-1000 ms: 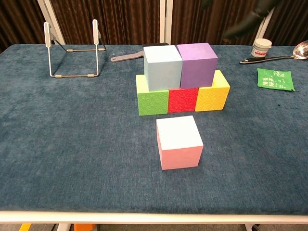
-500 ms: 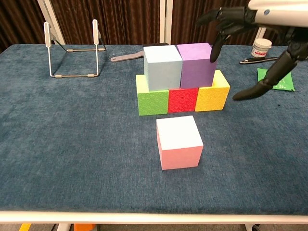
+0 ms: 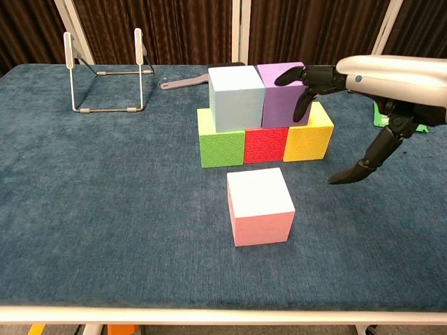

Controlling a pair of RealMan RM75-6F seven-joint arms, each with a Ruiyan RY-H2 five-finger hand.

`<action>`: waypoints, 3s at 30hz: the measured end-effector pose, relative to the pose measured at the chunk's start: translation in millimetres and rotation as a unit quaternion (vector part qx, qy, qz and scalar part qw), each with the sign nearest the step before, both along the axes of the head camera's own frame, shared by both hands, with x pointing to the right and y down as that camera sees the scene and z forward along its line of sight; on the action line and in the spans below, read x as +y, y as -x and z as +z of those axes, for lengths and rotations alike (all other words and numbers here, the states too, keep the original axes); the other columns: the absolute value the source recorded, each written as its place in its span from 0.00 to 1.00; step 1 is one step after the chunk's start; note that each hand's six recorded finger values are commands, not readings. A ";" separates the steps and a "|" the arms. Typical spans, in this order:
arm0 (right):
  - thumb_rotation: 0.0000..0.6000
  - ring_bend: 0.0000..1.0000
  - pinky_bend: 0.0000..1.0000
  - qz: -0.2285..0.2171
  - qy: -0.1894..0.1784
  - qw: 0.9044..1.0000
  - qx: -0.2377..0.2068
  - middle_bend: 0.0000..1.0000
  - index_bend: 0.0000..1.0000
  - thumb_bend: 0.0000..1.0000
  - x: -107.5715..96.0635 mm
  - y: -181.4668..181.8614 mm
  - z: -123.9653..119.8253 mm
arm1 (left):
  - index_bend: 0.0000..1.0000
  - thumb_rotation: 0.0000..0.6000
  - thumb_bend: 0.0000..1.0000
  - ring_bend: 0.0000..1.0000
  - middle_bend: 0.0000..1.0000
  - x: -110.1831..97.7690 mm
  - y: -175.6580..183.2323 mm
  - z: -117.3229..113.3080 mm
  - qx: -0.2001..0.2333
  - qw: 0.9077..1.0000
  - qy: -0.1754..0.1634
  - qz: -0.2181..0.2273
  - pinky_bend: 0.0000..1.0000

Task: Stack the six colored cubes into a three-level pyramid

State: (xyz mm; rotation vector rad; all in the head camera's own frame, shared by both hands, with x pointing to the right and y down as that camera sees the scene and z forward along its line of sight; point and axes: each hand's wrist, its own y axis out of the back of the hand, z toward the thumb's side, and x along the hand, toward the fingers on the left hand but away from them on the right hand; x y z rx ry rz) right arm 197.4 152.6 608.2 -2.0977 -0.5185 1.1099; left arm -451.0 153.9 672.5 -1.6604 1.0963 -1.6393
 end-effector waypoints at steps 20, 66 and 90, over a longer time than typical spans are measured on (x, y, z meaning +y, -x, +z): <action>1.00 0.00 0.00 -0.037 0.028 0.999 0.003 0.24 0.00 0.02 19.9 43.3 38.2 | 0.11 1.00 0.12 0.05 0.14 1.5 4.1 -4.4 0.031 0.999 -0.022 -0.003 0.15; 1.00 0.09 0.00 -0.035 -0.064 0.997 -0.037 0.48 0.00 0.11 -120.8 46.5 -59.6 | 0.11 1.00 0.11 0.05 0.14 -4.5 -0.7 -11.8 0.053 0.998 -0.021 -0.010 0.15; 1.00 0.09 0.00 -0.041 -0.018 0.999 -0.013 0.46 0.00 0.11 -179.0 50.9 -40.4 | 0.11 1.00 0.12 0.05 0.14 -13.8 2.0 -10.0 0.067 0.997 -0.022 -0.027 0.15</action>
